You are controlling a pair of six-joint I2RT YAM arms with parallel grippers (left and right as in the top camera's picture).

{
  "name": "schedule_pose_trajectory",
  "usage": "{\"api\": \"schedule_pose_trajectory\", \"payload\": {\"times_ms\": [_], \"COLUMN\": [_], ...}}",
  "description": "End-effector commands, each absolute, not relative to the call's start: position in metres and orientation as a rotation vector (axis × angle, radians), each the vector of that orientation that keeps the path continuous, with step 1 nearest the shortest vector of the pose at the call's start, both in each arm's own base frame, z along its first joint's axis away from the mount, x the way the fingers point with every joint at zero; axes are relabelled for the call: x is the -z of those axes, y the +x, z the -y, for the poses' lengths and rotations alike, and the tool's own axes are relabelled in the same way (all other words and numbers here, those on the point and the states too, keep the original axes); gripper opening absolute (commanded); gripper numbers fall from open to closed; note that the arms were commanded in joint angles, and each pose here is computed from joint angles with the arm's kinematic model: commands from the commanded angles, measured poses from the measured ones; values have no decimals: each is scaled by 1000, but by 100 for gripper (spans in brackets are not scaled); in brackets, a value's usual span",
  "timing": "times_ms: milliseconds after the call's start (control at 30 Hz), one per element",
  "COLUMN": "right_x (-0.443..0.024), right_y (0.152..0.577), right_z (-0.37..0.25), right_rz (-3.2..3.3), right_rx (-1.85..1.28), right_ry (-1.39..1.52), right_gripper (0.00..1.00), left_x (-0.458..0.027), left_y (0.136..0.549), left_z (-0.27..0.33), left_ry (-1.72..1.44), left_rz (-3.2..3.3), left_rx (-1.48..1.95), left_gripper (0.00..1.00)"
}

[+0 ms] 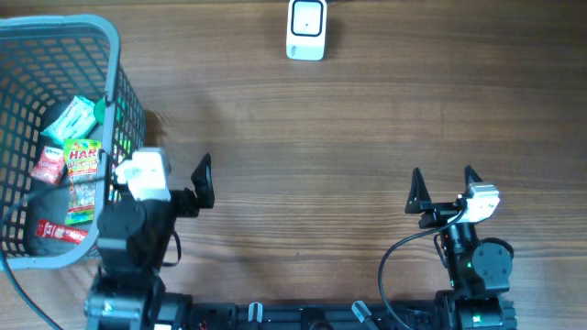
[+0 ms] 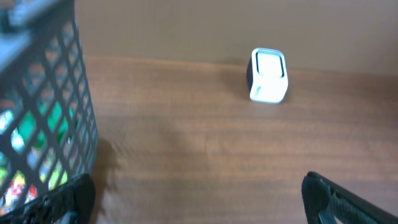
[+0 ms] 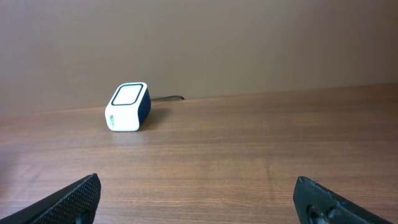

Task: Scan the item barcode
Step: 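Reach the left gripper into the basket and grasp the Haribo bag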

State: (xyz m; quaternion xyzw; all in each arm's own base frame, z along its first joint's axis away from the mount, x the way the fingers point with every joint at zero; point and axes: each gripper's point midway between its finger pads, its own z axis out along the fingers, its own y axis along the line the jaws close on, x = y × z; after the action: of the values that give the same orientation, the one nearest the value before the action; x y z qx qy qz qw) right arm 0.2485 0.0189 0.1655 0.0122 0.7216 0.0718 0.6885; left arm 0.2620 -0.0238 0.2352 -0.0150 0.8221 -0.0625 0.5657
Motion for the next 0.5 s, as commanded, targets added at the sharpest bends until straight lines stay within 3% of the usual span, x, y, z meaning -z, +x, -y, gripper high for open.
{"api": "schedule_pose_trajectory", "payload": {"times_ms": [0, 300, 467], "right_x": [-166, -166, -166], "right_y": [249, 249, 249], "right_z": [-19, -19, -19], "right_rz": [-1612, -1612, -1612], "right_rx": [-171, -171, -171], "right_ry": [39, 39, 39], "right_gripper": [100, 100, 100], "left_x": [-283, -311, -355], "left_y": [268, 261, 270], "left_z": [30, 50, 31], "left_ry": [-23, 59, -63], "left_rz": [-1919, -1915, -1952], "left_rx": [189, 305, 227], "left_gripper": [100, 100, 100]}}
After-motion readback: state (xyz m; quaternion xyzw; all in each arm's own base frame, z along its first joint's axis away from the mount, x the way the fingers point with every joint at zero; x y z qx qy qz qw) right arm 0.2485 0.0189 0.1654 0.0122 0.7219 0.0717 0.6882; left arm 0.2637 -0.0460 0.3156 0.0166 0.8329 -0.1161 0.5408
